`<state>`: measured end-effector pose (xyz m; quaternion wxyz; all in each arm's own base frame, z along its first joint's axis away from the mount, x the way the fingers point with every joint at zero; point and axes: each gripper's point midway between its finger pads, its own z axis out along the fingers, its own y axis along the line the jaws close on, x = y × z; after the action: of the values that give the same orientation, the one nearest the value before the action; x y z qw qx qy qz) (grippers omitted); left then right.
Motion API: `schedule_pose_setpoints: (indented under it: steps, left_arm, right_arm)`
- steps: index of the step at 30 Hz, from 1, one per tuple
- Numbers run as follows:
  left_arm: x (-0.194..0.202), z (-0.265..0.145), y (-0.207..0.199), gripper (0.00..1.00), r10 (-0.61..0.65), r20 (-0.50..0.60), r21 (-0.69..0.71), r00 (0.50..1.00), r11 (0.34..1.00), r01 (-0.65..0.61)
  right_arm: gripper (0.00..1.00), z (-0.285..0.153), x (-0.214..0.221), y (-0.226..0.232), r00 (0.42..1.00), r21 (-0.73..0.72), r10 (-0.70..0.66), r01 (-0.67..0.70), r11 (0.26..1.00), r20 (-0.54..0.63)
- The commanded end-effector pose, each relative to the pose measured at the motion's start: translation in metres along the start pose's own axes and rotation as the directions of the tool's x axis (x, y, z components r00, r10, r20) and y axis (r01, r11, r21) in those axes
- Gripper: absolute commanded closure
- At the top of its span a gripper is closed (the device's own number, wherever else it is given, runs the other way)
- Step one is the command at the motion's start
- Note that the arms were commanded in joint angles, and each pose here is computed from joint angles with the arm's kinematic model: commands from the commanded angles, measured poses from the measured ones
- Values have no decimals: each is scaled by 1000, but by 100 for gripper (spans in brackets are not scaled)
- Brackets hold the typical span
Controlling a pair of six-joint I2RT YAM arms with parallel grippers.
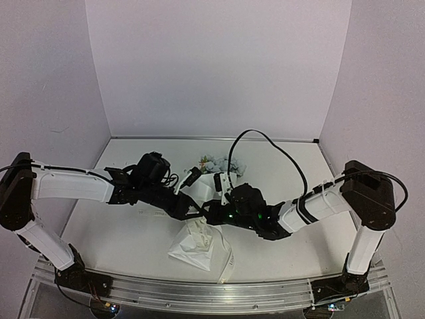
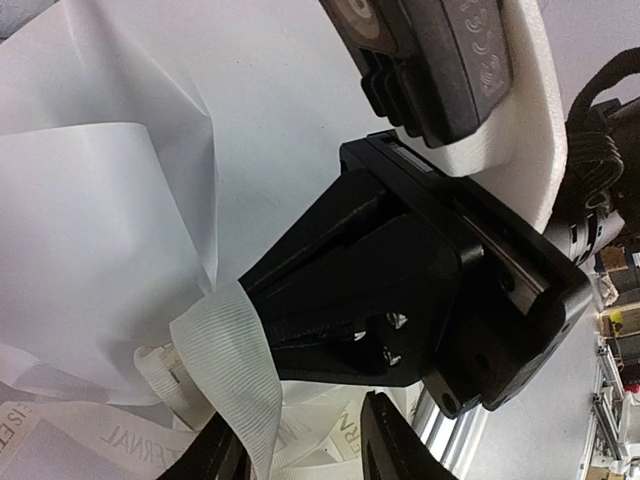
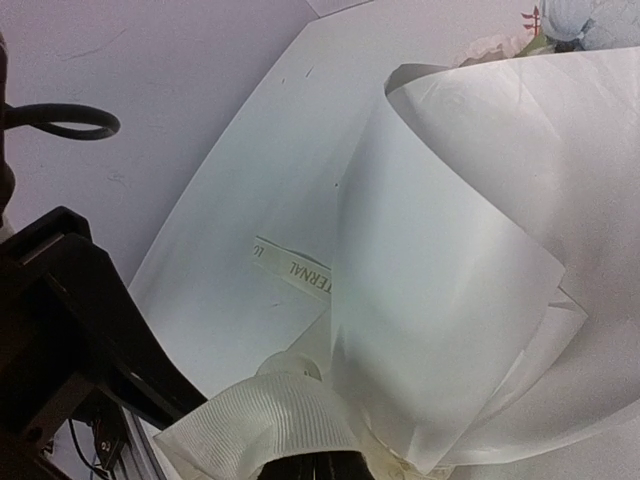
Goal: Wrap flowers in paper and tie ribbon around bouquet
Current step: Cross the half-tied ribbon over the folded bouquet.
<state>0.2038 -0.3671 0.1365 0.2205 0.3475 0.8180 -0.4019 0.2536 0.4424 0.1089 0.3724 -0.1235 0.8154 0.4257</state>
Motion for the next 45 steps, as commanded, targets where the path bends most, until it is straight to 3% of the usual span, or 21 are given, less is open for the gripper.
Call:
schedule_pose_setpoints:
  steps: [1, 12, 18, 21, 25, 31, 45]
  left_arm:
    - [-26, -16, -12, 56, 38, 92, 0, 995, 999, -38]
    - [-43, -35, -5, 27, 45, 176, -90, 983, 996, -29]
    - [-53, -48, 8, 23, 16, 226, -147, 974, 989, 18]
    - [-59, -60, 28, 24, -25, 275, -226, 961, 970, 90]
    - [-55, -69, 63, 36, -113, 294, -304, 949, 930, 205]
    - [-30, -47, 81, 53, -195, 181, -315, 964, 917, 245]
    - [-22, -14, 35, 48, -130, 42, -100, 991, 986, 134]
  right_arm:
    - [100, 1, -9, 5, 998, -21, -20, 22, 1000, 64]
    - [100, 3, -6, 4, 998, -21, -19, 20, 1000, 62]
    - [100, 3, -6, 2, 998, -18, -19, 20, 1000, 61]
    - [100, 4, -5, 2, 998, -19, -19, 20, 1000, 59]
    - [100, 4, -6, 3, 998, -20, -18, 20, 1000, 61]
    - [100, 4, -8, 4, 998, -22, -17, 18, 1000, 65]
    - [100, 4, -9, 5, 998, -25, -14, 16, 1000, 66]
